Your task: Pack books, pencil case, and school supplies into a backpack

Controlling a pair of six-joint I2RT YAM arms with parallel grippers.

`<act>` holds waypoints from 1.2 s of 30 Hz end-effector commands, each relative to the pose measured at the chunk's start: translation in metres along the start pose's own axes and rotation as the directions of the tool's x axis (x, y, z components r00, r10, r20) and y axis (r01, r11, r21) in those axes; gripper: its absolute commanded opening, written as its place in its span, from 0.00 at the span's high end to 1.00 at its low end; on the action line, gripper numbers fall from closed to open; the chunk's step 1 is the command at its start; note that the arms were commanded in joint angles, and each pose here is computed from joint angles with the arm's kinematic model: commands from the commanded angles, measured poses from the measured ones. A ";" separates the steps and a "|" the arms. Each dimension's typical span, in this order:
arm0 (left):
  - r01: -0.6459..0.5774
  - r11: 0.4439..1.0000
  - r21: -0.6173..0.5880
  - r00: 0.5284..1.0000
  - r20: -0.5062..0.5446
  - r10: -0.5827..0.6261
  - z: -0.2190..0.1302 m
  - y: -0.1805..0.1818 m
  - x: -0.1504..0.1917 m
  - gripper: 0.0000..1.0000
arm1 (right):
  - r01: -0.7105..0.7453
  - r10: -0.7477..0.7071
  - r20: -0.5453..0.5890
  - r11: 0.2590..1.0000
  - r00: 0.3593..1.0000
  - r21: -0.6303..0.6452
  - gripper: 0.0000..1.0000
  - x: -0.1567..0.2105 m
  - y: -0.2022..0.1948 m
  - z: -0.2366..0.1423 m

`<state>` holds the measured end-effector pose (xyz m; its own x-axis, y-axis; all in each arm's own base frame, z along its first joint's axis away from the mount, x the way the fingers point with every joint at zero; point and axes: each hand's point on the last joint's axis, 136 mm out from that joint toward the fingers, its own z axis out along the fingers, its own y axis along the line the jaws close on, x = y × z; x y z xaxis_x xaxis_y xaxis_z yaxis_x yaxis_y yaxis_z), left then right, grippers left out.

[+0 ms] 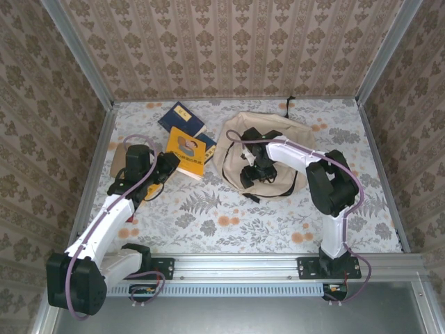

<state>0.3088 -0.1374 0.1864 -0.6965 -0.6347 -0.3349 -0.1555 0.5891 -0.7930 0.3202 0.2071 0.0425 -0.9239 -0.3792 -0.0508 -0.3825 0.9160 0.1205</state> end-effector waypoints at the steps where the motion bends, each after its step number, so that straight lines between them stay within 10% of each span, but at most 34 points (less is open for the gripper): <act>1: -0.032 0.995 0.097 0.999 0.037 0.028 -0.005 -0.023 -0.010 0.95 | 0.012 -0.014 -0.043 0.999 0.999 -0.051 0.46 0.005 0.010 0.003; 14: -0.032 0.992 0.120 0.999 -0.019 0.035 -0.003 -0.025 0.004 0.95 | -0.067 0.068 0.189 0.998 0.980 -0.016 0.92 -0.025 0.006 -0.059; 36: -0.080 0.983 0.165 0.973 -0.200 0.113 -0.017 -0.028 0.064 0.96 | -0.274 0.363 0.492 0.930 0.791 -0.245 1.00 -0.103 0.010 -0.172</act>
<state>0.2608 -0.1829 0.1769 -0.8431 -0.4671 -0.2666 -0.0549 0.5678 -0.8213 0.3958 0.2249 0.1751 -0.9196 0.0116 -0.3927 -0.1128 0.9497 0.2922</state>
